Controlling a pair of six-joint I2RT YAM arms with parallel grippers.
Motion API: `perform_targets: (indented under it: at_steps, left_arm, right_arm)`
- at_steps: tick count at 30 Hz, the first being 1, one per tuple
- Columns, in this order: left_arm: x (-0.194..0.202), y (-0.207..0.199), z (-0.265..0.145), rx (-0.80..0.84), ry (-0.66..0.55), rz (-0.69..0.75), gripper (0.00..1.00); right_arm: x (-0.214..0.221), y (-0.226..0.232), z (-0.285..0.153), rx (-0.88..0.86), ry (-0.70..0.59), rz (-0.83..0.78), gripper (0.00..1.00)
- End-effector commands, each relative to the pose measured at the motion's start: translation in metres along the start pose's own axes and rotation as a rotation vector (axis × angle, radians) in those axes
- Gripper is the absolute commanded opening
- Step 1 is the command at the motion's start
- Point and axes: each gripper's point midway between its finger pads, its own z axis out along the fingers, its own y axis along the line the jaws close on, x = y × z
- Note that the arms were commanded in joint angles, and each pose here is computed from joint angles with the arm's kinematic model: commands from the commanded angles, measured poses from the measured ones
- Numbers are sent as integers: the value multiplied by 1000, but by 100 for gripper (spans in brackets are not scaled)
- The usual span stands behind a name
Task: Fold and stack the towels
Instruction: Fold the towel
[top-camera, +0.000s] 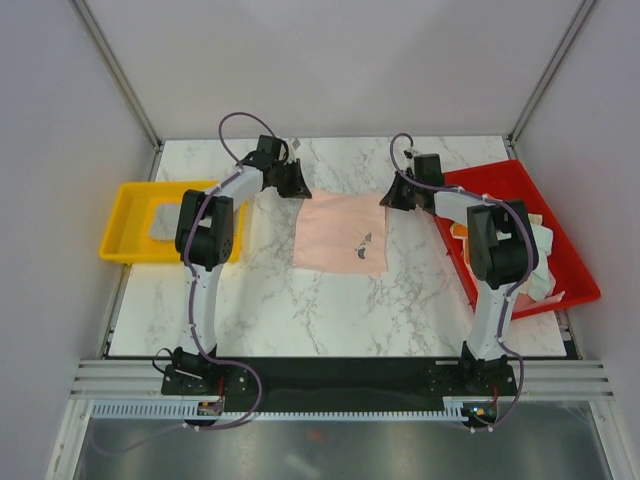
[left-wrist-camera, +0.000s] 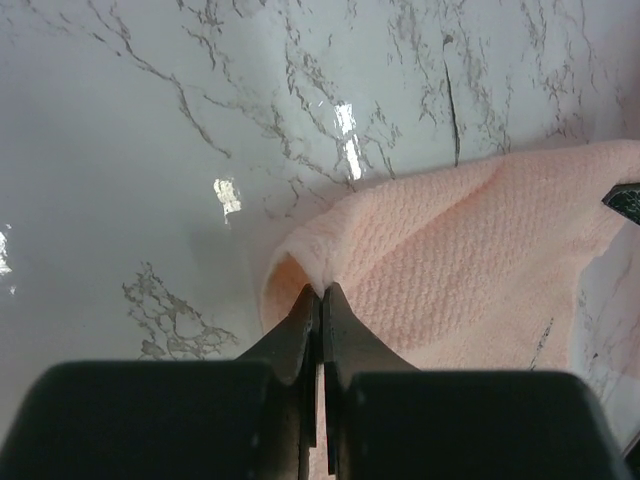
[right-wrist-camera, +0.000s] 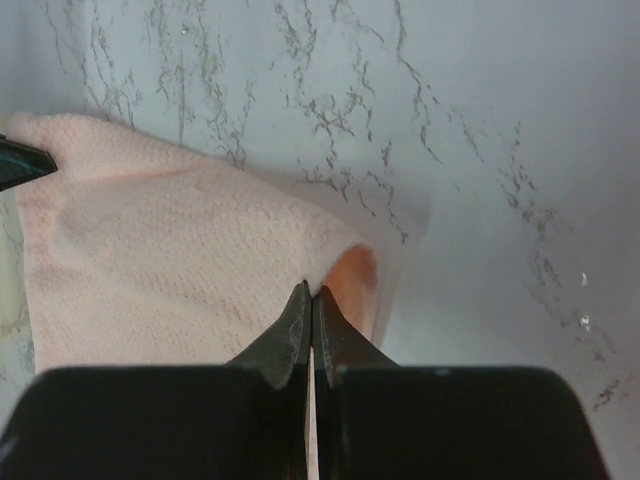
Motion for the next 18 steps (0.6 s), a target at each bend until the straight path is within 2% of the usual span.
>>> perform_targets:
  at_steps: [1, 7, 14, 18]
  left_arm:
    - [-39, -26, -30, 82, -102, 104, 2]
    - [-58, -44, -48, 211, -168, 130, 2]
    - [-58, -55, -48, 295, -169, 161, 2]
    - [-61, -67, -66, 313, -195, 186, 2]
  right_arm:
    - [-29, 9, -29, -30, -111, -34, 0]
    - [-31, 14, -50, -57, -196, -16, 0]
    - [-24, 19, -55, -99, -206, -6, 0]
    - [-27, 30, -69, -134, -234, -41, 0]
